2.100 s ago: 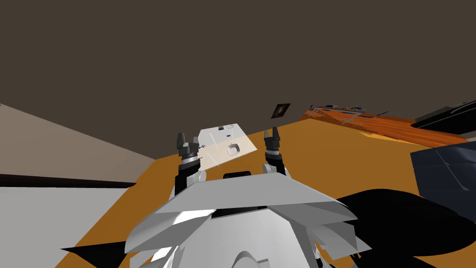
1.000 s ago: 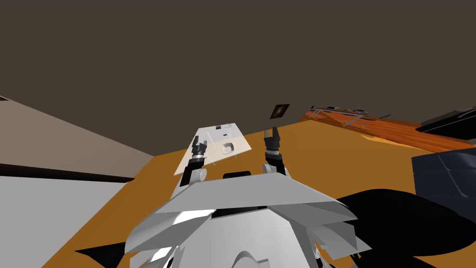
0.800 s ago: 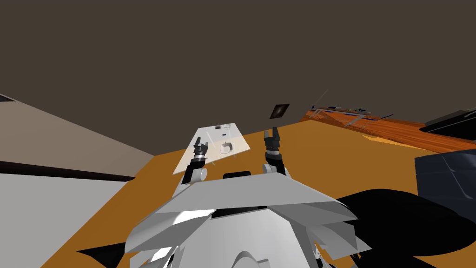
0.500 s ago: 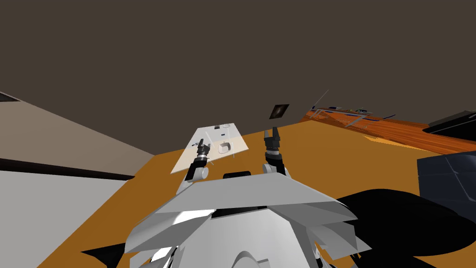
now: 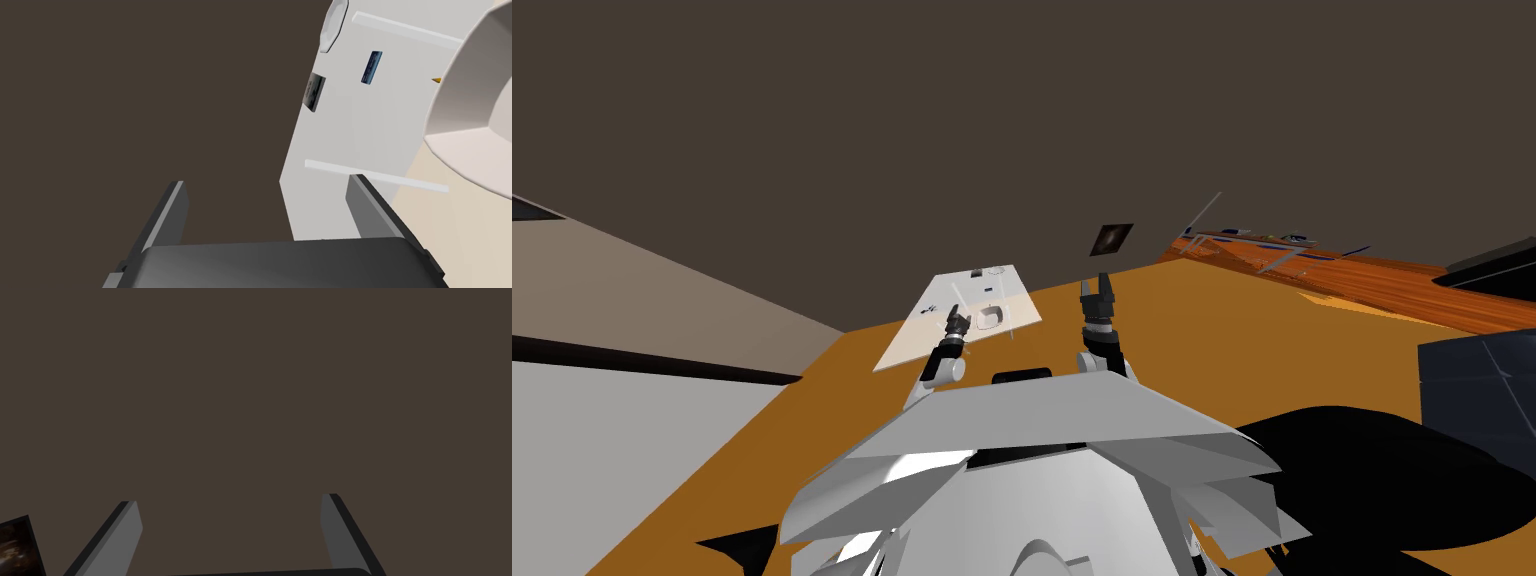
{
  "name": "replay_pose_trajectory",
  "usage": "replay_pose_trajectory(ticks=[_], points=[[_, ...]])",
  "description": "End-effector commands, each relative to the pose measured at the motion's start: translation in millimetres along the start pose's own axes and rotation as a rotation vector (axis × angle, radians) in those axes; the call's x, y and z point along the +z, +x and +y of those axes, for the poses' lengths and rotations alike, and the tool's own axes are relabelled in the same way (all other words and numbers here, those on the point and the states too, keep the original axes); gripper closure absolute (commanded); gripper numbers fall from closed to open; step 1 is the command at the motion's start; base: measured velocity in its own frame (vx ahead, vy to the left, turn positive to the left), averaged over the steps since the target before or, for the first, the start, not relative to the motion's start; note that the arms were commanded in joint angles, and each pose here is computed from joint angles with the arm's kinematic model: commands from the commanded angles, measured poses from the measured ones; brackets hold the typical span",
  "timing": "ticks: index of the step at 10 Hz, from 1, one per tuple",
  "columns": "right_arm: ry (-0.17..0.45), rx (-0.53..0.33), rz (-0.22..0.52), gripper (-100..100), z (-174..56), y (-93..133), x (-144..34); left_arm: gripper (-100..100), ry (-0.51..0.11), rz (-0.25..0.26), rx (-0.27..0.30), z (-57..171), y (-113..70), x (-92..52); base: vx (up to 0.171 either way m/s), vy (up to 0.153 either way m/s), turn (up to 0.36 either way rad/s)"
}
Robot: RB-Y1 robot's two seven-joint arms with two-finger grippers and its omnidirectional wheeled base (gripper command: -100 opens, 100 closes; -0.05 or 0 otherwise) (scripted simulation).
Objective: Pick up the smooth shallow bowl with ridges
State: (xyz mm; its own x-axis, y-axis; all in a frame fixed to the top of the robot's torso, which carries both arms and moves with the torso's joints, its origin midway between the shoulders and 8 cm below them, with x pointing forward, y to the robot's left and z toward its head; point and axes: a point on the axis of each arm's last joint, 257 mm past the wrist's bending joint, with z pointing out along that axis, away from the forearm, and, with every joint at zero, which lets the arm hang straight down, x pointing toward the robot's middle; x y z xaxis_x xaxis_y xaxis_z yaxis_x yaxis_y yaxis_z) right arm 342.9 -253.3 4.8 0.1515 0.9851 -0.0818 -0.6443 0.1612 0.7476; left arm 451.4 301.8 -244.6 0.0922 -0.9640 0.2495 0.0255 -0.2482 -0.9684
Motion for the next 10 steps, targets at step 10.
replay_pose_trajectory(ticks=[10], points=[[0.0,0.0,0.0,0,0.0,0.0,0.0,-100,-0.382,-0.055,-0.006,133.2,-17.8,-9.7,0.034,-0.046,-0.01]])
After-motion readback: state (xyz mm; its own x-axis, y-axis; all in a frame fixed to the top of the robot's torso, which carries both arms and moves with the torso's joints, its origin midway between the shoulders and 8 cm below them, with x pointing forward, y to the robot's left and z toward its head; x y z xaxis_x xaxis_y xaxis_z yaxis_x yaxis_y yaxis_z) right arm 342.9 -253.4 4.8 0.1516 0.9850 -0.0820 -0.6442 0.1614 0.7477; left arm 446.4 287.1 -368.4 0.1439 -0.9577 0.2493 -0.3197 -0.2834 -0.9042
